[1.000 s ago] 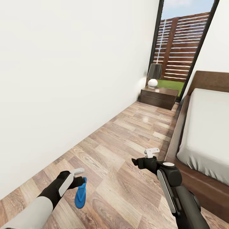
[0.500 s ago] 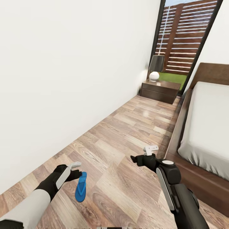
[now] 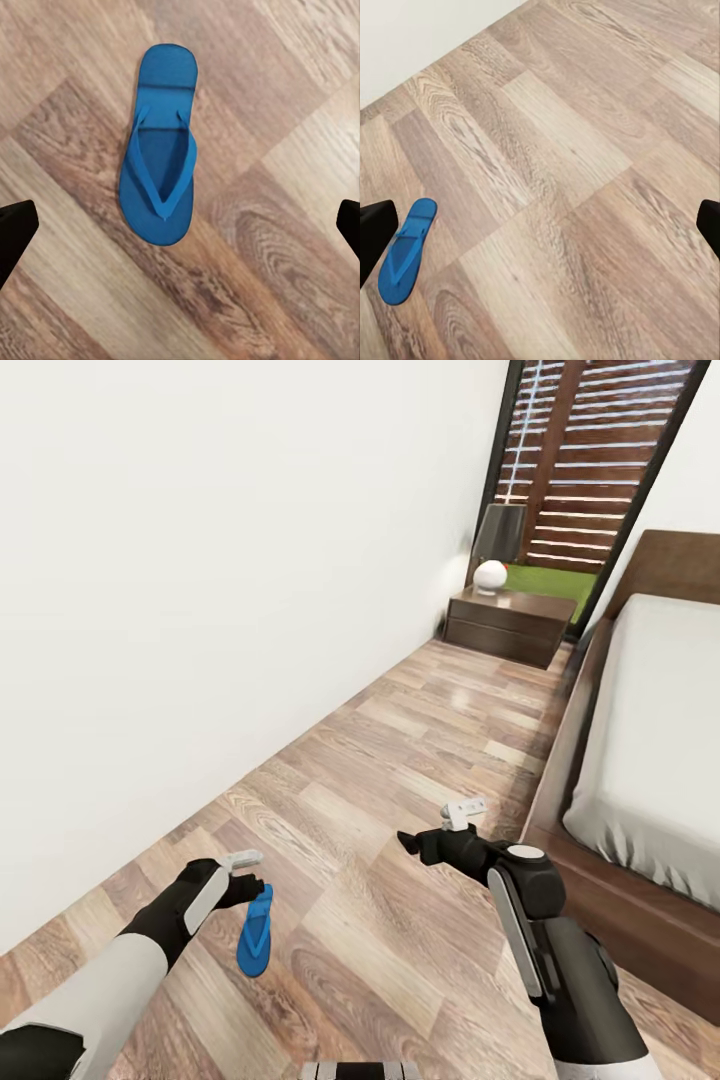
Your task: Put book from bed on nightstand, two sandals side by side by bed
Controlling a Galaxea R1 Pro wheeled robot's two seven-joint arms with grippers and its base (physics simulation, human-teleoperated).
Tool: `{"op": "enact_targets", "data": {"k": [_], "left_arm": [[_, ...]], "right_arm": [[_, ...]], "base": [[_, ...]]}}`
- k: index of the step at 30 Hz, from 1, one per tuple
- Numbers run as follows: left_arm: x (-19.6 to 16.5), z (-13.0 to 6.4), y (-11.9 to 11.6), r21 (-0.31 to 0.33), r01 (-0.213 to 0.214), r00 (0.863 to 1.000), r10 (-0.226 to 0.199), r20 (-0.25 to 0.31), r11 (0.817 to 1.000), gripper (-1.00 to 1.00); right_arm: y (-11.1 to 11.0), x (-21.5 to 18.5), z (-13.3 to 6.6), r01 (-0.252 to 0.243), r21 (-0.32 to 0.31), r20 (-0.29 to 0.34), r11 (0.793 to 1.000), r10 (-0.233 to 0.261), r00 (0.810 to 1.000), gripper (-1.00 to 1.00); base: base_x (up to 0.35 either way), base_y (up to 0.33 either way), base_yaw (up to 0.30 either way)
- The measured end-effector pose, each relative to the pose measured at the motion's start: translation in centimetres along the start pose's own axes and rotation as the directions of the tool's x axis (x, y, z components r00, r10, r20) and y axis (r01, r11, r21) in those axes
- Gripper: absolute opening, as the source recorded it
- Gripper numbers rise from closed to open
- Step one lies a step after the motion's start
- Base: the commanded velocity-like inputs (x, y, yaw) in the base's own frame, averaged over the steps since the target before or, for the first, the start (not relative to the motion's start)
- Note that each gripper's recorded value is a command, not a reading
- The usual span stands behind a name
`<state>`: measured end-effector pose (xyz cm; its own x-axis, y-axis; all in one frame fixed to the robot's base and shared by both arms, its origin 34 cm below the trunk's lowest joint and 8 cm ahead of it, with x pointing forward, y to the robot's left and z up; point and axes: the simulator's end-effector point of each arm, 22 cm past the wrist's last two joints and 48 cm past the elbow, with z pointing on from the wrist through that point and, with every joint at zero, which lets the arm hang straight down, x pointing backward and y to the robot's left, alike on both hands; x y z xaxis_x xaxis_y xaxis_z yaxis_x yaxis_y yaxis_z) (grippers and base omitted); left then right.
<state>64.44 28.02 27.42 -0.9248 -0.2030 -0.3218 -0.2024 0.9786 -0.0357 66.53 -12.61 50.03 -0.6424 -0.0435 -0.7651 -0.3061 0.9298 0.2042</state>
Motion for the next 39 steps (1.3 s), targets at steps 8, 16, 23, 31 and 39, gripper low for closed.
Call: {"op": "enact_targets", "data": {"k": [8, 16, 23, 31, 39], "left_arm": [[1.0, 1.6, 0.1, -0.025, -0.044, 0.999, 0.044, -0.014, 0.999, 1.00], [2.5, 3.1, 0.4, -0.047, -0.076, 0.996, 0.074, -0.040, 0.996, 1.00], [3.5, 4.5, 0.6, -0.058, -0.086, 0.995, 0.084, -0.049, 0.995, 1.00], [4.4, 5.9, 1.0, -0.102, -0.138, 0.990, 0.133, -0.049, 0.985, 1.00], [5.5, 7.5, 0.8, -0.116, -0.159, 0.987, 0.155, -0.037, 0.981, 1.00]], "right_arm": [[0.5, 0.7, 1.3, -0.011, -0.021, -0.010, 1.000, 0.011, 1.000, 1.00], [0.9, 2.2, 2.6, -0.013, -0.035, -0.038, 0.999, 0.011, 0.999, 1.00], [1.7, 3.7, 3.8, -0.002, -0.054, -0.071, 0.999, -0.002, 0.997, 1.00], [1.6, 5.5, 4.9, -0.011, -0.060, -0.103, 0.998, 0.005, 0.995, 1.00], [1.5, 7.2, 5.9, -0.023, -0.063, -0.134, 0.998, 0.014, 0.991, 1.00]], "base": [[0.000, 0.000, 0.000], [0.000, 0.000, 0.000], [0.000, 0.000, 0.000], [0.000, 0.000, 0.000], [0.000, 0.000, 0.000]]}}
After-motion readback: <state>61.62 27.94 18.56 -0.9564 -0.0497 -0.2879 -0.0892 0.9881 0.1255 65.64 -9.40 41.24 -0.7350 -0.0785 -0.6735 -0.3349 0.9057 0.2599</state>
